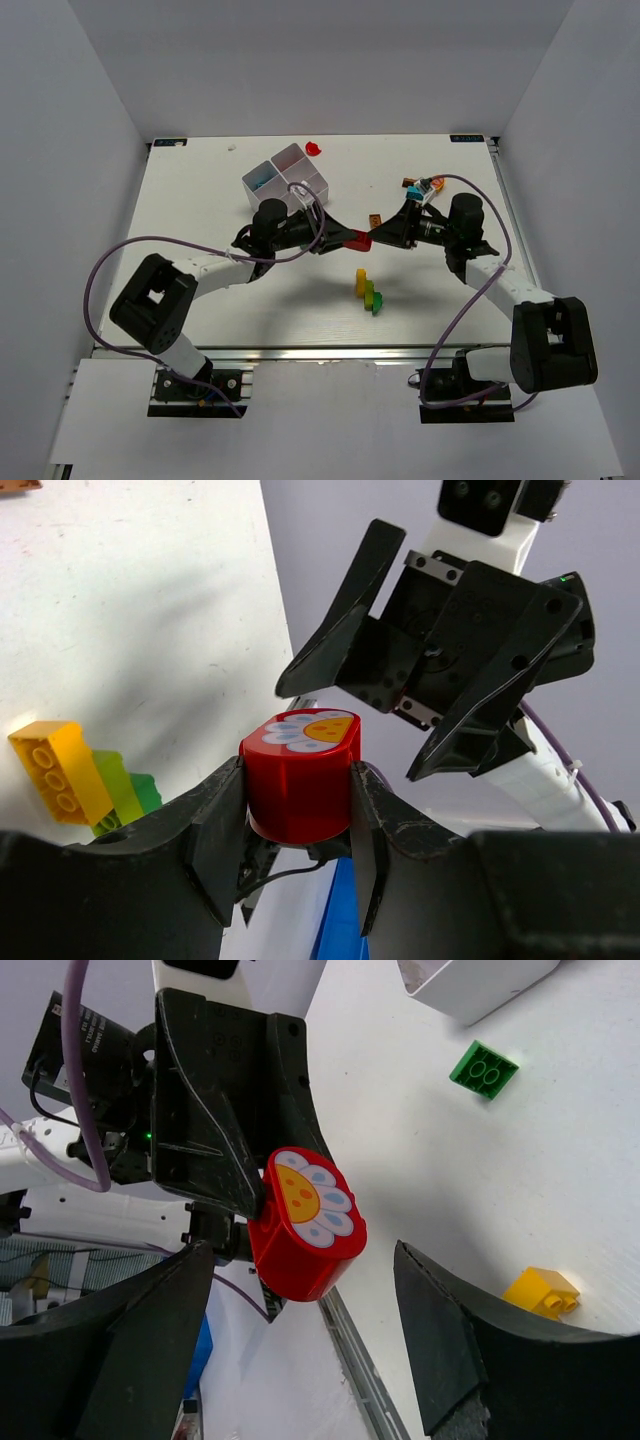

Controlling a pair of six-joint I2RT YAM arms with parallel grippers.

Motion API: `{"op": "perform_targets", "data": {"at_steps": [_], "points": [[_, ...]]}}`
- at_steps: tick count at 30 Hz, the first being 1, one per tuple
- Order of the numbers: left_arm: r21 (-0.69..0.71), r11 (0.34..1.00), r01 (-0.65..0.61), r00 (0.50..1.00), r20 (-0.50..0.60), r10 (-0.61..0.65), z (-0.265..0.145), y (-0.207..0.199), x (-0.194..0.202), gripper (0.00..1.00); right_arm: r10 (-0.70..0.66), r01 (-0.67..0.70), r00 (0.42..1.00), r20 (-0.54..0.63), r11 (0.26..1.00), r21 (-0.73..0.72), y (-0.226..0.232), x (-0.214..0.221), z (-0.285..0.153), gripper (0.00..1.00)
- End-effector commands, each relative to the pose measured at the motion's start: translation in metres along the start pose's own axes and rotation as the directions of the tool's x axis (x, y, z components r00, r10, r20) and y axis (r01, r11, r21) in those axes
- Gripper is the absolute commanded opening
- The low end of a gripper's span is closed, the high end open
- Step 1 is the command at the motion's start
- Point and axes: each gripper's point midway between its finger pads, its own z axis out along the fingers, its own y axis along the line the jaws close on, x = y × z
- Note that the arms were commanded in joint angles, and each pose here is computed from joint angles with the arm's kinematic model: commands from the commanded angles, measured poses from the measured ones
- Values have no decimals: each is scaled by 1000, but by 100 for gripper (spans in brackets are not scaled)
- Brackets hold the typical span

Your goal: Sort the legos into containers by color

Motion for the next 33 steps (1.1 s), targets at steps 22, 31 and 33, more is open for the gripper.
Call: {"op": "perform_targets", "data": {"at_steps": [22,31,33], "points": [[-40,989,-140,990,24,141,1,-19,-23,0,-143,143,990,4,988,-50,21,-20,12,89],[-585,803,-116,919,243,310,-64,16,-182,0,-367,362,930,15,922,141,2,-40,1,89],[-660,748,-65,910,268,316,-74,24,-208,0,-380,375,925,8,915,148,0,-40,1,89]]}}
